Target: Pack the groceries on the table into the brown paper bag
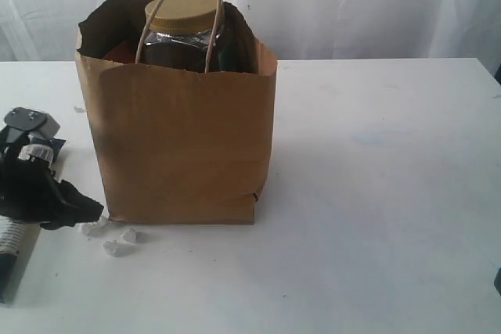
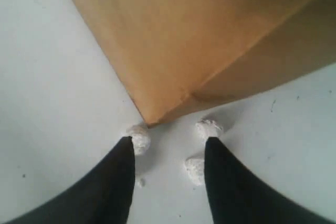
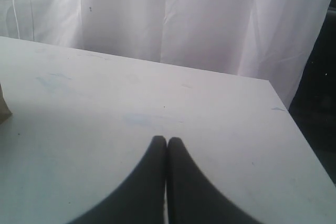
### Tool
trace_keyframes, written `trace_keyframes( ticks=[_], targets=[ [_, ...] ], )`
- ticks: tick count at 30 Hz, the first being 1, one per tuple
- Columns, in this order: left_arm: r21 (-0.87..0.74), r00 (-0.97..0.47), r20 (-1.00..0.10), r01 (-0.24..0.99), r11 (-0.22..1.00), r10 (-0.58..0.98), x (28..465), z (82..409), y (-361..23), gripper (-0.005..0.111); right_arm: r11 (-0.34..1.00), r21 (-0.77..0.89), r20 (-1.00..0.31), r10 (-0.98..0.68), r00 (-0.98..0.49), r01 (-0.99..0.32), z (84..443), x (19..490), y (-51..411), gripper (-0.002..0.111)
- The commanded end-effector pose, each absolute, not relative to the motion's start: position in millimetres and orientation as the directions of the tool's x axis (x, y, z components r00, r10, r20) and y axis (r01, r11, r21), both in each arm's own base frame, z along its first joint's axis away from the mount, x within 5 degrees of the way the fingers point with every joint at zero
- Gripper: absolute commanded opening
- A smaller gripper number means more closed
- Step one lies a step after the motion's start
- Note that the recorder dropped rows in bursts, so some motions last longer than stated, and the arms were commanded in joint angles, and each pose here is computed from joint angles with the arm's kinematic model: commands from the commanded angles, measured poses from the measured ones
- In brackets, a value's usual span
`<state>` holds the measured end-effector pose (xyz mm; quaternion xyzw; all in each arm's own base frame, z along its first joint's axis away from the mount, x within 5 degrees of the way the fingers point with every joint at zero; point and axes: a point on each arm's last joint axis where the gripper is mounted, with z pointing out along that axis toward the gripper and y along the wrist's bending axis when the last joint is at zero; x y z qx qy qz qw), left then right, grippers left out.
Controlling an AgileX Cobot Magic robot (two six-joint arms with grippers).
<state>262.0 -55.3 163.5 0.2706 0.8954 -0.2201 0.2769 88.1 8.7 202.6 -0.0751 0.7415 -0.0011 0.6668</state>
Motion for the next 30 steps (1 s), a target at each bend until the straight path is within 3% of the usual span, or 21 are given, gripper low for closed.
trace_keyframes(
  ticks=[1,12,19,30],
  targets=[
    [-0.163,-0.649,-0.562,0.694,0.701,0.512,263.9,145.1,-61.9,0.047,0.988,-0.104,-0.988,-0.116,-0.104,-0.111,201.7,88.5,8.8,0.0],
    [-0.094,-0.656,-0.535,0.673,0.733,0.533,271.5,131.1,-56.0,0.047,0.988,-0.104,-0.988,-0.116,-0.104,-0.111,201.7,88.5,8.8,0.0],
    [-0.068,-0.595,-0.628,0.684,0.726,0.502,284.9,169.0,-60.8,0.047,0.988,-0.104,-0.988,-0.116,-0.104,-0.111,201.7,88.5,8.8,0.0],
    [-0.017,-0.619,-0.557,0.675,0.738,0.553,291.6,144.0,-53.4,0.047,0.988,-0.104,-0.988,-0.116,-0.104,-0.111,201.7,88.5,8.8,0.0]
  ],
)
